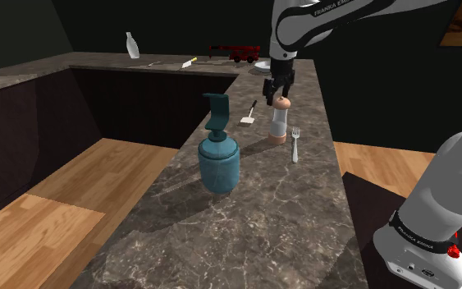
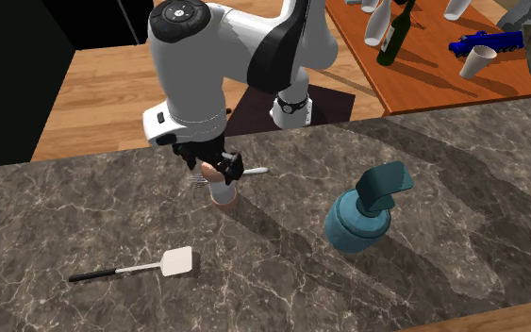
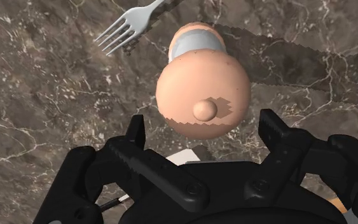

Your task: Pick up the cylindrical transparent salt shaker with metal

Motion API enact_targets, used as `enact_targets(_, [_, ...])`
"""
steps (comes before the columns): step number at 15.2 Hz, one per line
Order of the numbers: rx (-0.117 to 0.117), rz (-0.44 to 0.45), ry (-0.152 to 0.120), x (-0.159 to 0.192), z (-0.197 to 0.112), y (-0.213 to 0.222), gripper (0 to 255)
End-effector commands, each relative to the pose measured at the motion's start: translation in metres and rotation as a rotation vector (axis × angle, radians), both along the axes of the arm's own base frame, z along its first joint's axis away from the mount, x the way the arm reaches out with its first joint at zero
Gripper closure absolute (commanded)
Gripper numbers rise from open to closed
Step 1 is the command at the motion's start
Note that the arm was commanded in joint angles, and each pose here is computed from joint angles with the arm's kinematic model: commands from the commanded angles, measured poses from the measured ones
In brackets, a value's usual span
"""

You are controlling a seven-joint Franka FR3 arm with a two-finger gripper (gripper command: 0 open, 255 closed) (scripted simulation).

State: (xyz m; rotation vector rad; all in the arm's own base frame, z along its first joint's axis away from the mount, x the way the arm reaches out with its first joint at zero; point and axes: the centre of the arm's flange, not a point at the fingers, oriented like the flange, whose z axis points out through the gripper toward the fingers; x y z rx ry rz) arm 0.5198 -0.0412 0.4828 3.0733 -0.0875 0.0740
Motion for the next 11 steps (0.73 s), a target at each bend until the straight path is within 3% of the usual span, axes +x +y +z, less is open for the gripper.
enact_targets(1, [0.000,0.000,0.000,0.0003,-0.0078,0.0009,0])
enact_targets(2, [0.000,0.000,0.000,0.0004,-0.0078,0.0009,0])
enact_targets(3, [0.000,0.000,0.000,0.0000,-0.0076,0.0013,255])
enact_targets(11, [0.000,0.000,-0.001,-0.0007,-0.0078,0.0016,255])
